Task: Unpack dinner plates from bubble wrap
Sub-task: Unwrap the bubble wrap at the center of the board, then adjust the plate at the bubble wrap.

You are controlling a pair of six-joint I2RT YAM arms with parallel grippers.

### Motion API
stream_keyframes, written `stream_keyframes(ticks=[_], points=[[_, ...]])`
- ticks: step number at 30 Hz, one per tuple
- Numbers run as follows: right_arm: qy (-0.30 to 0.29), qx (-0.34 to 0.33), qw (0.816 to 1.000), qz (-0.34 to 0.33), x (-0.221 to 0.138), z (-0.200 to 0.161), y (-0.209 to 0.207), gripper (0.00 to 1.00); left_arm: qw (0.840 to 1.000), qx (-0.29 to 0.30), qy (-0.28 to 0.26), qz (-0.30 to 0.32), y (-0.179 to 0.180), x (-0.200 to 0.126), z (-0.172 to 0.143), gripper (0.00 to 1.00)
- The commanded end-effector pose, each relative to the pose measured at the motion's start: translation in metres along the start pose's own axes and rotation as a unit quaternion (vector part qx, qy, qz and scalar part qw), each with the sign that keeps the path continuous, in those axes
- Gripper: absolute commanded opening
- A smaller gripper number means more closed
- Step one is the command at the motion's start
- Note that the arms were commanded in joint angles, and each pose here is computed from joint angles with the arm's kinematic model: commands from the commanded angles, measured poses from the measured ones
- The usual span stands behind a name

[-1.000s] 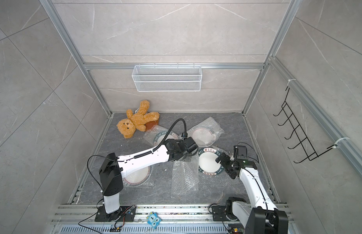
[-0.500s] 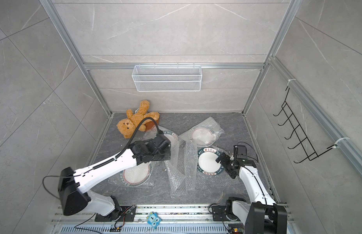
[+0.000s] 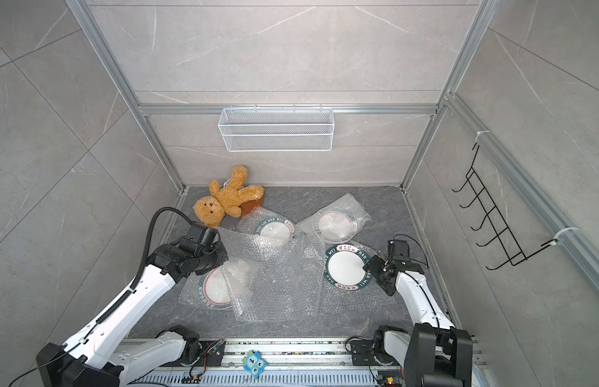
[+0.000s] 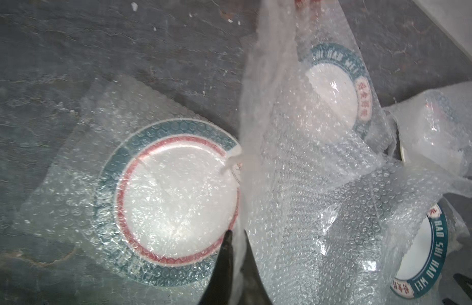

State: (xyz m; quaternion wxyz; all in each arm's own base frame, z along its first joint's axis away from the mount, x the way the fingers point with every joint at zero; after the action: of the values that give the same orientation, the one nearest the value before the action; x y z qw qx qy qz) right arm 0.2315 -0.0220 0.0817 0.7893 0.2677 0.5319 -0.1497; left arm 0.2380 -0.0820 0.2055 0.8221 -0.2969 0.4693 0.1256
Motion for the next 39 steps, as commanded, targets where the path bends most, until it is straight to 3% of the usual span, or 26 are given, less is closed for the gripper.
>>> stream_keyframes(ticks=[1, 13, 24, 29, 36, 39], points=[[-0.023, 0.033, 0.998, -0.057, -0.005, 0.007, -0.019, 0.88, 1.0, 0.003, 0.004, 0.003, 0.007, -0.006, 0.004, 0.0], [0.019, 0.072, 0.997, 0.03, 0.027, 0.003, -0.004, 0.8, 0.999, -0.028, -0.012, 0.023, 0.027, -0.004, 0.021, 0.0], [0.021, 0.078, 0.989, 0.125, 0.038, 0.0, 0.016, 0.68, 0.999, -0.047, 0.005, -0.007, 0.024, 0.001, 0.023, 0.0], [0.013, 0.067, 0.99, 0.126, 0.034, 0.004, 0.017, 0.54, 0.999, -0.046, 0.012, -0.014, 0.022, 0.005, 0.021, 0.0], [0.027, 0.068, 0.996, 0.044, 0.041, 0.004, -0.003, 0.22, 0.997, -0.023, 0.055, -0.049, 0.009, 0.012, 0.011, 0.0], [0.02, 0.072, 0.996, 0.046, 0.041, 0.009, -0.002, 0.17, 0.997, -0.02, 0.062, -0.046, 0.011, 0.014, 0.008, 0.0]])
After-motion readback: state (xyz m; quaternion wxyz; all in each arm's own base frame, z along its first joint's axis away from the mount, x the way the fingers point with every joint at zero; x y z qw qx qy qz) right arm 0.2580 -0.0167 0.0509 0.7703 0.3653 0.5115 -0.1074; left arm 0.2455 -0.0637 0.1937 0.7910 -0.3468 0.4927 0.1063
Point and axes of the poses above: each gripper's point midway between its finger pads, its own x axis out along the fingers, its own y axis along the line the jaws close on, z = x × y, the point moved 3 cm from there along -x, back along the fingers, and after that the axes turned 11 degrees about -x, right-handed, at the moved point
